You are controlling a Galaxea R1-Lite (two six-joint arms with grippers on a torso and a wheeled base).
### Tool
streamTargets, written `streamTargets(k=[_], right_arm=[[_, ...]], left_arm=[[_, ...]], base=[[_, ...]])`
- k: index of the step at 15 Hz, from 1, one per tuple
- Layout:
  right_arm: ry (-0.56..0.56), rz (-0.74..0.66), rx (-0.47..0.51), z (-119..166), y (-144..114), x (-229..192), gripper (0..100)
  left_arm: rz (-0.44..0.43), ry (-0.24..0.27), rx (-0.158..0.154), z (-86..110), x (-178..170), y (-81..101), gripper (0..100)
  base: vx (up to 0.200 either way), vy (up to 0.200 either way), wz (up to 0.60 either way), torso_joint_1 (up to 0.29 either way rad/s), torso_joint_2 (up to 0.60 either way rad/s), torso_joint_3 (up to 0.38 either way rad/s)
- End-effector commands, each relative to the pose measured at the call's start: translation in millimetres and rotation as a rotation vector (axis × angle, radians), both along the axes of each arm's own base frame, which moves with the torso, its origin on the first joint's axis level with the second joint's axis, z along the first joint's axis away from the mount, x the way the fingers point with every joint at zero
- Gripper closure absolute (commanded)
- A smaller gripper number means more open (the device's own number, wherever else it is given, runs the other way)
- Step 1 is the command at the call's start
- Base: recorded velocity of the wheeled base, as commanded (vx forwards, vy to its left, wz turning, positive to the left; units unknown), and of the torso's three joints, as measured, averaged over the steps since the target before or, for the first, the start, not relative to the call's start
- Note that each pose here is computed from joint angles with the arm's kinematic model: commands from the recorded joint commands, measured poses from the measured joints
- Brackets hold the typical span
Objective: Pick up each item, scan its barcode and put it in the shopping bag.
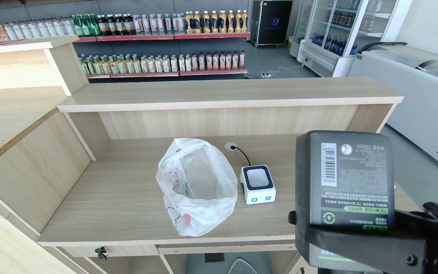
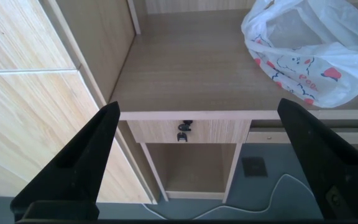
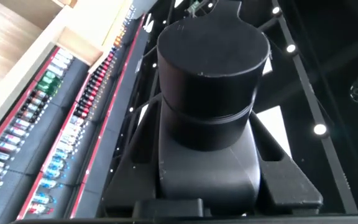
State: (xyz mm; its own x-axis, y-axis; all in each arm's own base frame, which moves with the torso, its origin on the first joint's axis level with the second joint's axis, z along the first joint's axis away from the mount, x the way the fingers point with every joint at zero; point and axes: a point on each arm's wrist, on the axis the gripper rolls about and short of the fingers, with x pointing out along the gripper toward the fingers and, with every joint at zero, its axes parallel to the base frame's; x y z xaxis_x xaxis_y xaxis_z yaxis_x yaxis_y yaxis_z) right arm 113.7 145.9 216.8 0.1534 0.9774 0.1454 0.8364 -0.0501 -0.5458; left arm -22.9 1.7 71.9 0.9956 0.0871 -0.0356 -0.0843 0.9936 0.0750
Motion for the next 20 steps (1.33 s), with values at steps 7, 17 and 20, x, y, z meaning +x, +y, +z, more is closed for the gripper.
streamTargets(k=[7,17,20], right_arm=[[-0.035,0.008,0.022,3.6,-11.5,-11.4,100],[-0.031,0.024,0.014,0.8,-14.2,-14.2,100],[-0.033,0.009,0.031,7.7,-12.5,-10.1,100]], left_arm=[[0.0,0.0,0.0,0.0,0.0,0.0,0],[0.0,0.0,0.0,0.0,0.0,0.0,0],[0.0,0.0,0.0,0.0,0.0,0.0,0]], base=[[0.0,0.0,0.0,0.0,0.0,0.0],[0.0,0.0,0.0,0.0,0.0,0.0],[0.0,0.0,0.0,0.0,0.0,0.0]])
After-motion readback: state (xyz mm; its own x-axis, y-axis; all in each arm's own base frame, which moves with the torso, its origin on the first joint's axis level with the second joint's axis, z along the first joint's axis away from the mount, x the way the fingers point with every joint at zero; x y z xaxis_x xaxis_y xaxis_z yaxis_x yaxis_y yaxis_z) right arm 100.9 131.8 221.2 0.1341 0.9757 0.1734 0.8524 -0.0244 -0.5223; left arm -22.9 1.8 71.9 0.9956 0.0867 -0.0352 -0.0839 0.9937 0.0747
